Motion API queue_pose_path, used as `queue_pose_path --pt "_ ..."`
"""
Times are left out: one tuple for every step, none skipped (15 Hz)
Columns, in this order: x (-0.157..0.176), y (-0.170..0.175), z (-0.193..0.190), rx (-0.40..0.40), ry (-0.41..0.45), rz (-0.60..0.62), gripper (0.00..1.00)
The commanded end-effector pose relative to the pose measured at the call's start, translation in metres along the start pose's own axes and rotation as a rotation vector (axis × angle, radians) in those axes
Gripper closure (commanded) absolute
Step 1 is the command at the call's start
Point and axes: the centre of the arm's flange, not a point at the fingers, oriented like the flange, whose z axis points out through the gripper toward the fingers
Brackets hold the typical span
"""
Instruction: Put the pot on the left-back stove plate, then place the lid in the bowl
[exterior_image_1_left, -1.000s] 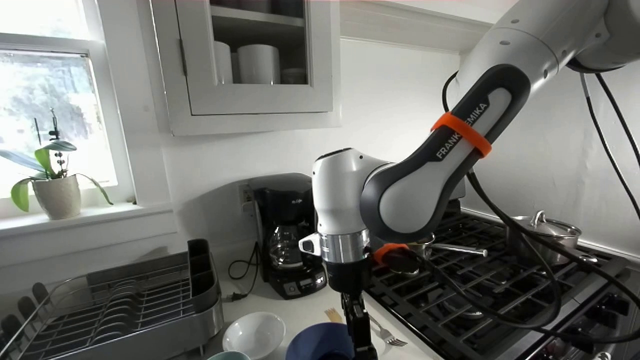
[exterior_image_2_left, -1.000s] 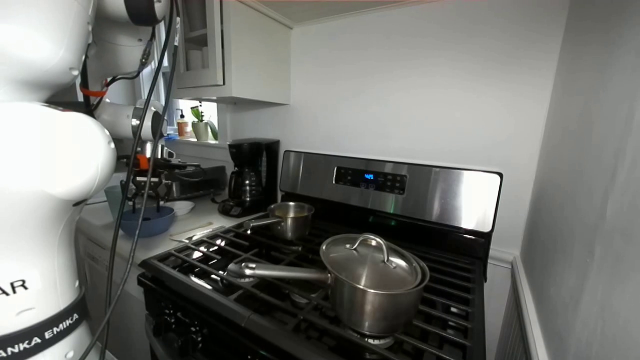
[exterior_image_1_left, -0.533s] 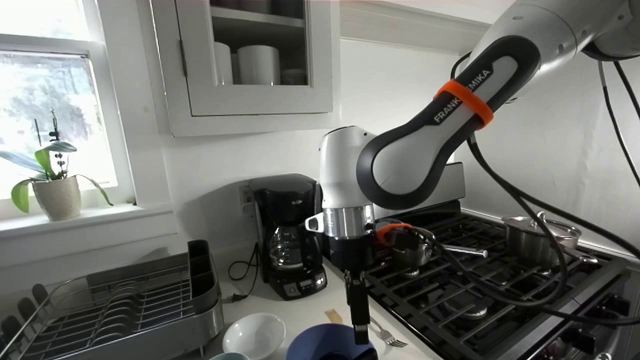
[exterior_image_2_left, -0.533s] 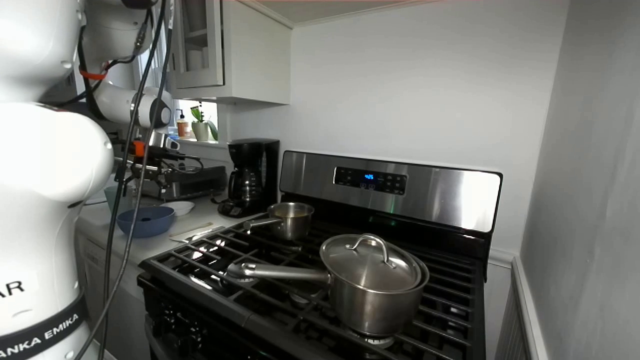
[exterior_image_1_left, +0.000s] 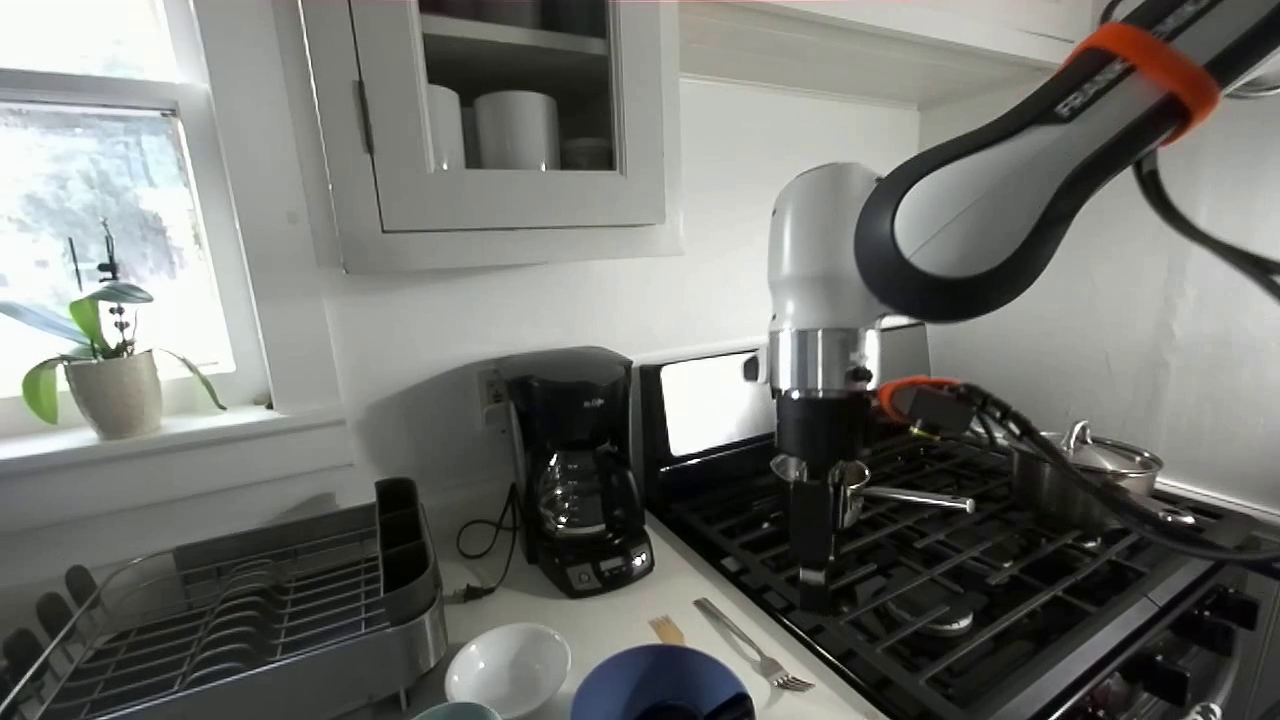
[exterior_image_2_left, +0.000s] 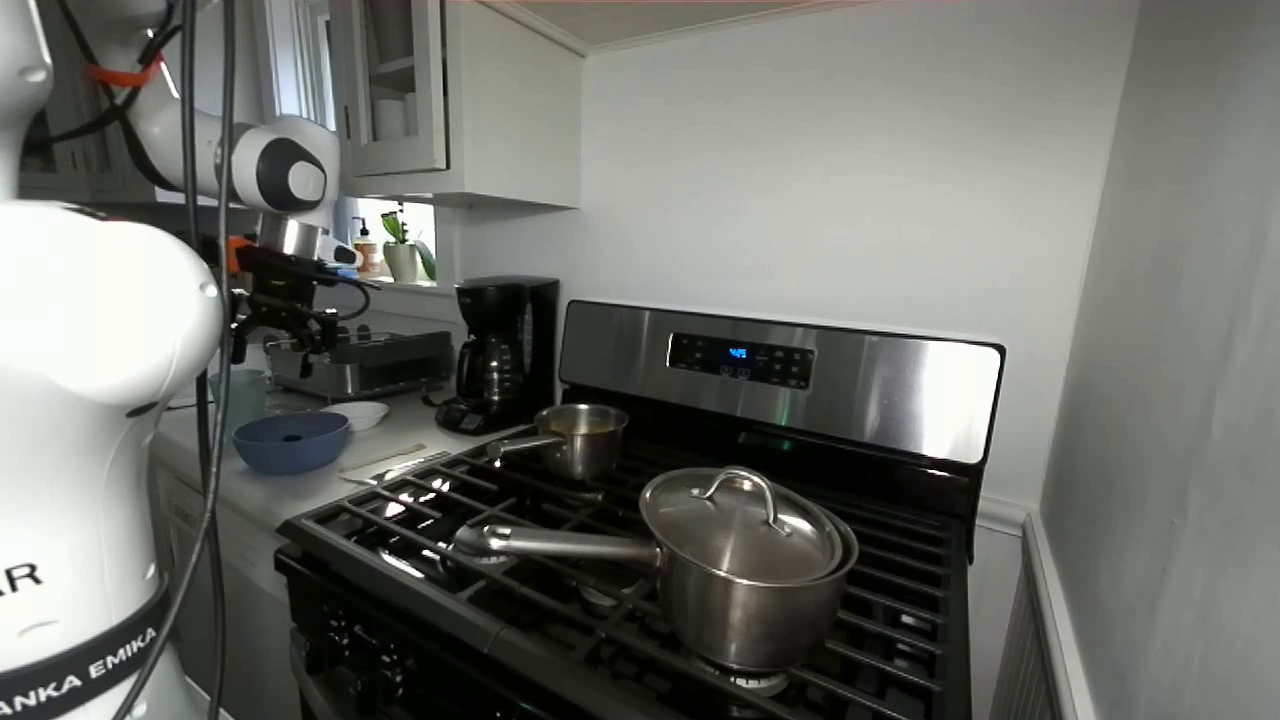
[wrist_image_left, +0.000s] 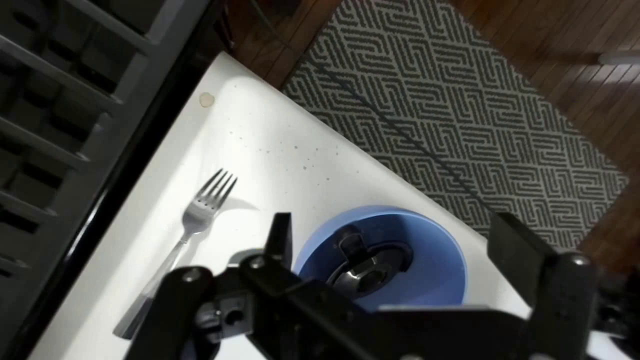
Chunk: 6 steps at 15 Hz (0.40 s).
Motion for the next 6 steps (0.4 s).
queue_pose_path --pt "-0.010 0.000 -0.010 -0.016 0.023 0.037 0.00" --pt "-0.019 -0.001 -0.020 -0.030 0.047 0.060 0.00" --pt "-0.026 -0.002 -0.027 -0.041 0.065 0.073 0.00" --pt "-0.032 -0.002 -0.030 -0.049 0.076 0.080 0.00" --pt "-0.035 -0.002 -0.032 -0.053 0.081 0.083 0.00" --pt "-0.036 -0.002 -0.031 -0.055 0.080 0.086 0.00"
